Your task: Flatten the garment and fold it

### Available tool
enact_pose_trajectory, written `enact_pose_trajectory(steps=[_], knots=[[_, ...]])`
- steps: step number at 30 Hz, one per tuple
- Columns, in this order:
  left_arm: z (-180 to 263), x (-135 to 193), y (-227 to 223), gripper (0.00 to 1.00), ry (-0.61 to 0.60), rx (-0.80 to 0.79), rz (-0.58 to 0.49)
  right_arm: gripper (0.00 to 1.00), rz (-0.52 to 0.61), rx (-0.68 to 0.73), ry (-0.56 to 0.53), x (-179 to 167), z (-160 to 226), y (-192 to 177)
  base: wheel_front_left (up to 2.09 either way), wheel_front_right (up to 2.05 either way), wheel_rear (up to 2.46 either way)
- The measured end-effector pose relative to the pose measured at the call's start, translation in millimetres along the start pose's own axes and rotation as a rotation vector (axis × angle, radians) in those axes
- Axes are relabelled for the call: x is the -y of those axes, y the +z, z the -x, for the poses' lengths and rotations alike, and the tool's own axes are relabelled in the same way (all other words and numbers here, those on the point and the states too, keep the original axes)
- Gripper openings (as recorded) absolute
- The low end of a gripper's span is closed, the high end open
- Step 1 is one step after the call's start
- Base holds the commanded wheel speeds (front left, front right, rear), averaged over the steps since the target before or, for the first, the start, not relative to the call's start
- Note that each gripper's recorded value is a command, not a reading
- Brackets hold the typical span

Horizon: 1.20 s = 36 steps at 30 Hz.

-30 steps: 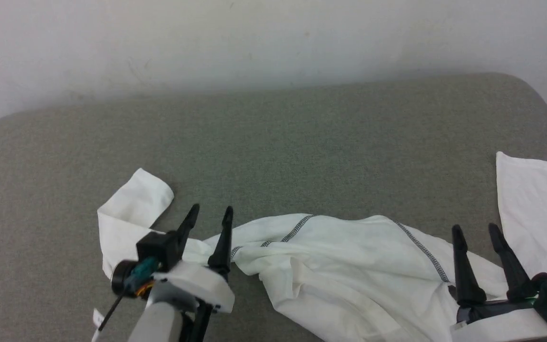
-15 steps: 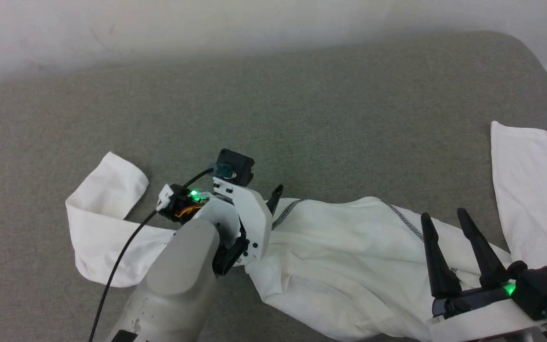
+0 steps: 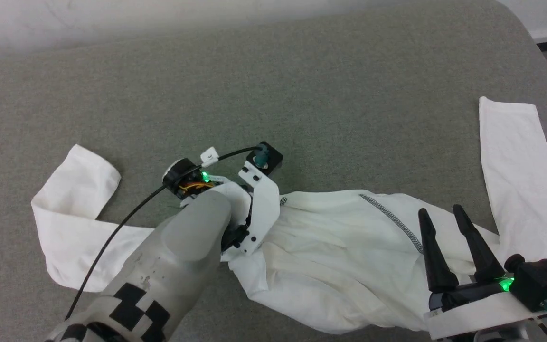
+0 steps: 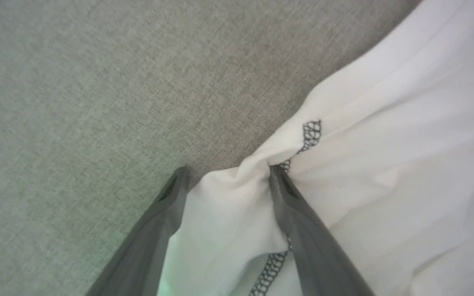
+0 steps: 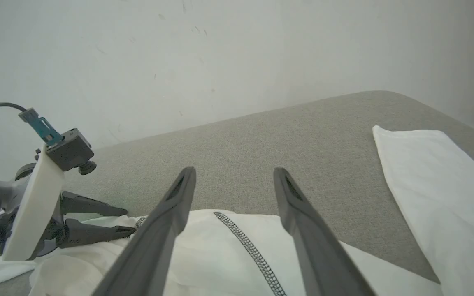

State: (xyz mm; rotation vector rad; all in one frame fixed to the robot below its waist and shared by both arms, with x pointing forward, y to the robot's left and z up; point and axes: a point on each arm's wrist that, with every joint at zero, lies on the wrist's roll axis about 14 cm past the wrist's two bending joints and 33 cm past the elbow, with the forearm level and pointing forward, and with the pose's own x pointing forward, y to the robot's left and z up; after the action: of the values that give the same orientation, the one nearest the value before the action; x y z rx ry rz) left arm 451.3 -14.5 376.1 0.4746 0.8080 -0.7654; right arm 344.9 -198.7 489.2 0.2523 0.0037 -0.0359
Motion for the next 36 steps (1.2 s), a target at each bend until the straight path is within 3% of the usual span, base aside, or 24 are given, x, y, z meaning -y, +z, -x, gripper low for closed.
enact_pose_trajectory(steps=[4,5,6,7,15,22,27,36], knots=[[-7,11,-7,1.00,-0.025,-0.149,-0.082,1.00,-0.007,-0.019,-0.025,7,2,-6,0.00,0.00,0.00],[-7,15,-9,0.47,-0.033,-0.181,-0.090,1.00,-0.007,-0.021,-0.028,8,2,-6,0.00,0.00,0.00],[-7,17,-9,0.15,-0.042,-0.202,-0.096,1.00,-0.008,-0.022,-0.032,9,3,-7,0.00,0.00,0.00],[-6,19,-10,0.00,-0.051,-0.216,-0.102,1.00,-0.009,-0.022,-0.035,10,3,-8,0.00,0.00,0.00],[1,19,-6,0.00,-0.080,-0.115,-0.060,1.00,-0.013,-0.017,-0.038,11,4,-7,0.00,0.00,0.00],[14,6,1,0.00,0.029,0.174,0.129,1.00,-0.020,-0.037,-0.080,28,1,-4,0.00,0.00,0.00],[32,-15,2,0.00,0.118,0.333,0.284,1.00,-0.035,-0.177,-0.073,45,-15,-19,0.00,0.00,0.00],[44,-12,15,0.00,0.116,0.444,0.334,1.00,0.070,-0.553,0.093,28,-63,-54,0.00,0.00,0.00]])
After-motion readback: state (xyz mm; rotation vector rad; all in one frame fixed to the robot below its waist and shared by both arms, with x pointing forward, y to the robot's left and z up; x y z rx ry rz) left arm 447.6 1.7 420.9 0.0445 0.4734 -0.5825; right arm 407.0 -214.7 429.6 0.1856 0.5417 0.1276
